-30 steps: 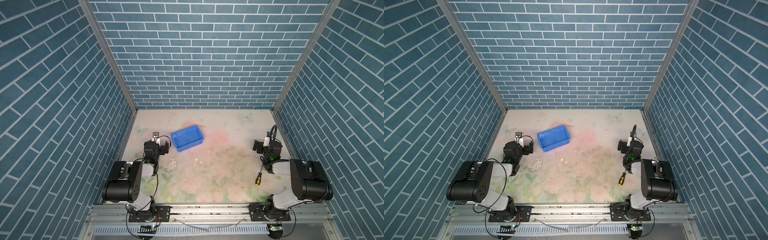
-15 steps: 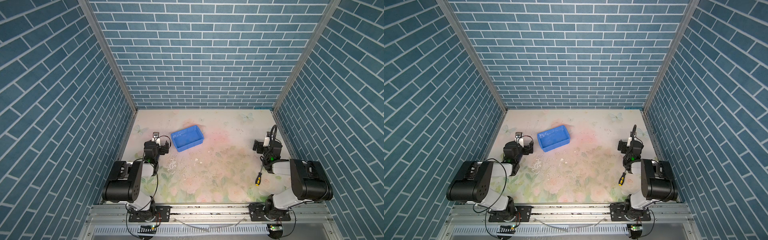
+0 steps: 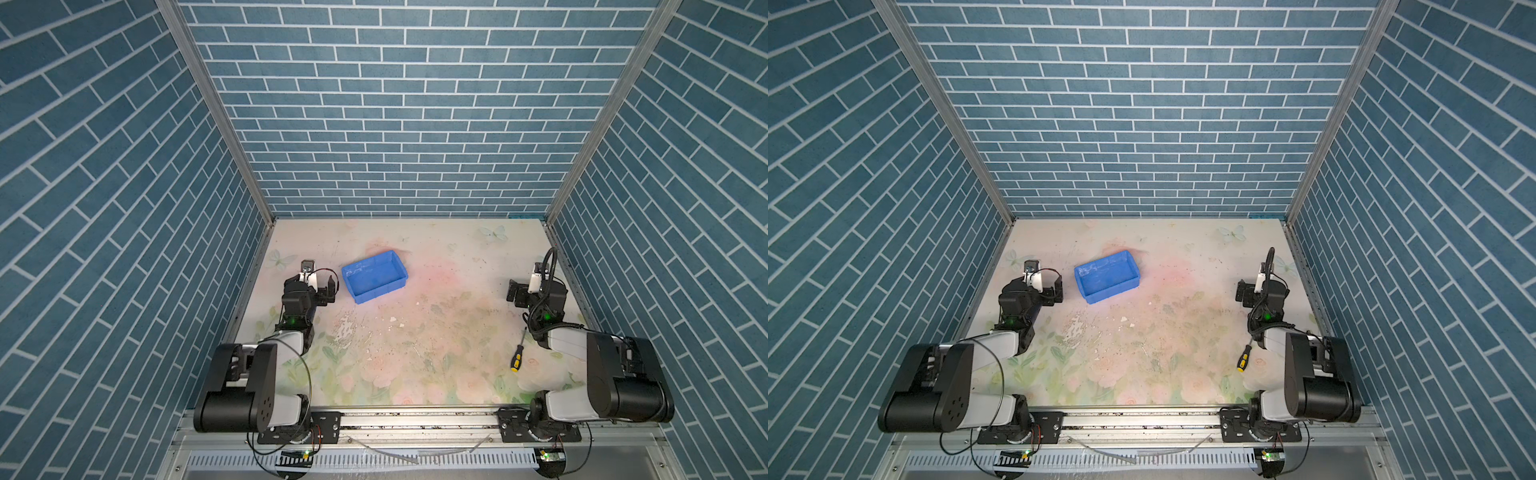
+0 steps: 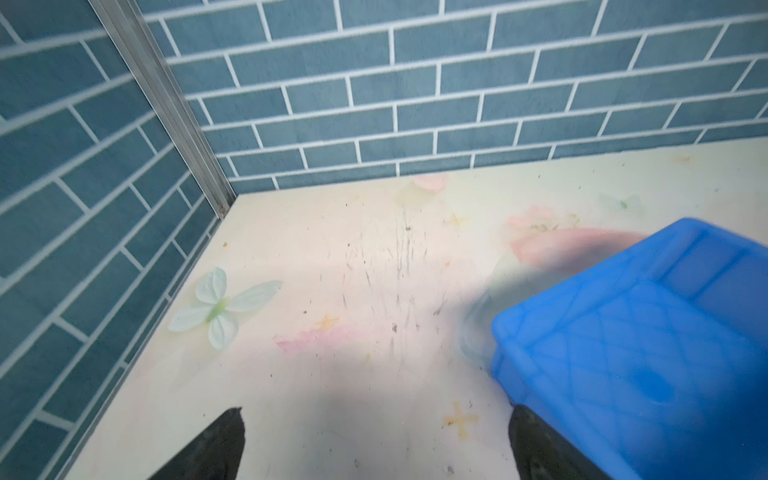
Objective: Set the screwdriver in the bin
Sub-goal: 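Close the right gripper on the screwdriver handle while the left arm reaches forward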
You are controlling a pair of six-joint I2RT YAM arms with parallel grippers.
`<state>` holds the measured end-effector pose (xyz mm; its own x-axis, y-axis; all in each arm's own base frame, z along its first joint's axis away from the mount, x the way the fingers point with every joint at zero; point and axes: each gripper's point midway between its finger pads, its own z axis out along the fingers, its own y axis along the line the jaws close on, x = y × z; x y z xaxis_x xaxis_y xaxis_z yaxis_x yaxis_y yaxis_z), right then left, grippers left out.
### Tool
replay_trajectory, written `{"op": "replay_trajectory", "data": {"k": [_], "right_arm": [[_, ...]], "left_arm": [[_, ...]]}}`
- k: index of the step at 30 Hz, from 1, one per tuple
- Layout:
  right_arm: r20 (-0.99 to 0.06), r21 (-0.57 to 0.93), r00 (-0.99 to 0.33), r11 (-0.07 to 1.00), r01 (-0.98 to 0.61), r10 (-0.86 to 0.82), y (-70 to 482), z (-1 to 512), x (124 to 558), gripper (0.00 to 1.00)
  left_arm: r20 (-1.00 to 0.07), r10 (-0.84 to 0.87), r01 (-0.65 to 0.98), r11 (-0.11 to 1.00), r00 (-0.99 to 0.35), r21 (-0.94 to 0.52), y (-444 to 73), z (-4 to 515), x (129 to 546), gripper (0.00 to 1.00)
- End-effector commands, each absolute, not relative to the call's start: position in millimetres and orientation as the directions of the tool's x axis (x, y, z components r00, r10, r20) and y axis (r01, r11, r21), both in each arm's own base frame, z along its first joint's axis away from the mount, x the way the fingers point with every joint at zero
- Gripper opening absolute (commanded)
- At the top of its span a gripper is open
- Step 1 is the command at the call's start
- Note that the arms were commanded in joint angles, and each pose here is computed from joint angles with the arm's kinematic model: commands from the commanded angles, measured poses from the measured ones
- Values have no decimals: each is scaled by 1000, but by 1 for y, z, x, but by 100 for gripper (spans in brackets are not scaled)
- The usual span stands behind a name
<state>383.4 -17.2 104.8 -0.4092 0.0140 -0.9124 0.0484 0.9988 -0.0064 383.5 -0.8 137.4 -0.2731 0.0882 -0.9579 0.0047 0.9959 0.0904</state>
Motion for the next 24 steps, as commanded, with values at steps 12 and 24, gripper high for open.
{"op": "replay_trajectory", "data": {"k": [12, 24], "right_arm": [[-847, 62, -527, 998, 29, 69, -7, 156, 351, 99], [-458, 286, -664, 805, 520, 592, -16, 126, 269, 99]], "left_arm": [[-957, 146, 414, 910, -249, 32, -109, 194, 364, 100], [-961, 204, 784, 620, -187, -21, -256, 194, 316, 100]]}}
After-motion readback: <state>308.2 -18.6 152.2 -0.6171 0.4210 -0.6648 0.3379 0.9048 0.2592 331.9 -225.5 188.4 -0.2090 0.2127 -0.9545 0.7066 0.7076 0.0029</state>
